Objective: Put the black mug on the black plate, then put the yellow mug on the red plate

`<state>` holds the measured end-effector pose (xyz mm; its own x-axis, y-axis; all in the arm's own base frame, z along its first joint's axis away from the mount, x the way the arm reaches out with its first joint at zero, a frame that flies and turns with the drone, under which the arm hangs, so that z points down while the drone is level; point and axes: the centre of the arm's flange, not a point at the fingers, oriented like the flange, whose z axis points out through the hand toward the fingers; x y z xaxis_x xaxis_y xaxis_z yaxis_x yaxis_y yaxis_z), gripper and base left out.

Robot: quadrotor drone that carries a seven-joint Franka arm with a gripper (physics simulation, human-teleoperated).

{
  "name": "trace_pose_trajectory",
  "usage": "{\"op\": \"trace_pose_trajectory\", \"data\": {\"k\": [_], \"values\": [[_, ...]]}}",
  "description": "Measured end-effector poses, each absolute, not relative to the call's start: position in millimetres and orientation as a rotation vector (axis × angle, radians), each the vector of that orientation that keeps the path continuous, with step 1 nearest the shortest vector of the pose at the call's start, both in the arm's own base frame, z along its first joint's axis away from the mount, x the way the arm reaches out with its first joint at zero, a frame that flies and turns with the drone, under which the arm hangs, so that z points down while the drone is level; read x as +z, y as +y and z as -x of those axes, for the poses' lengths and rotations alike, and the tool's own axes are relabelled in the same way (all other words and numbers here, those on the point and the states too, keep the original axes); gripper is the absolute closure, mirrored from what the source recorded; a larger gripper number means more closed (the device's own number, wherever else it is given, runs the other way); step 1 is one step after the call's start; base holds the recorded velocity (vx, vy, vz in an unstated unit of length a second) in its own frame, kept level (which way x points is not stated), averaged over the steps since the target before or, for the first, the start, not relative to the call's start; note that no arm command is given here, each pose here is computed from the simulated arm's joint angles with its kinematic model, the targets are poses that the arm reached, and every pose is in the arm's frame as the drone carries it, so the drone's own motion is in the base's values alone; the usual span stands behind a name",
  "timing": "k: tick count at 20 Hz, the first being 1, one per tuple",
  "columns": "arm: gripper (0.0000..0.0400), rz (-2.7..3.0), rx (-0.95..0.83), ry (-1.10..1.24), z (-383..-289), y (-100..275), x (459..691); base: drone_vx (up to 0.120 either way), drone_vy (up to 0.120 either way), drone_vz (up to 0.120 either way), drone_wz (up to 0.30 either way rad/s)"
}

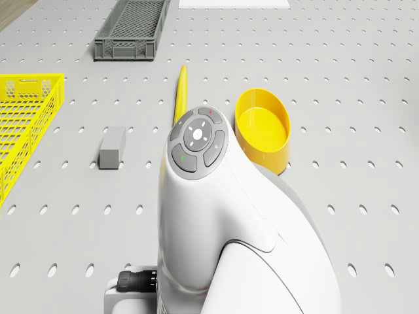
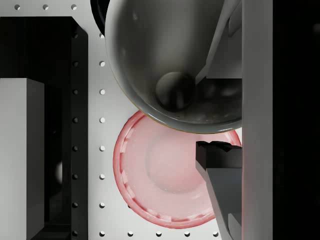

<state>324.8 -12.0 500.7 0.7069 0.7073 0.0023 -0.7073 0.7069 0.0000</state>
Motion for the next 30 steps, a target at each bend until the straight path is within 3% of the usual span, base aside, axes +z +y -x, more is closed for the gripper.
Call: {"op": "trace_pose_trajectory", "data": {"k": [7,19,22,30], "values": [[0.029,-0.001,0.786,-0.002,-324.8,-12.0,500.7,0.0,-0.12,-0.12,0.0],[0.029,-0.001,0.786,-0.002,-324.8,-12.0,500.7,0.033,-0.12,0.0,0.0],[0.029,-0.001,0.786,-0.002,-324.7,-12.0,500.7,0.0,-0.053,-0.107,0.0],[0.029,-0.001,0.786,-0.002,-324.7,-12.0,506.5,0.0,-0.015,0.0,0.0]]}}
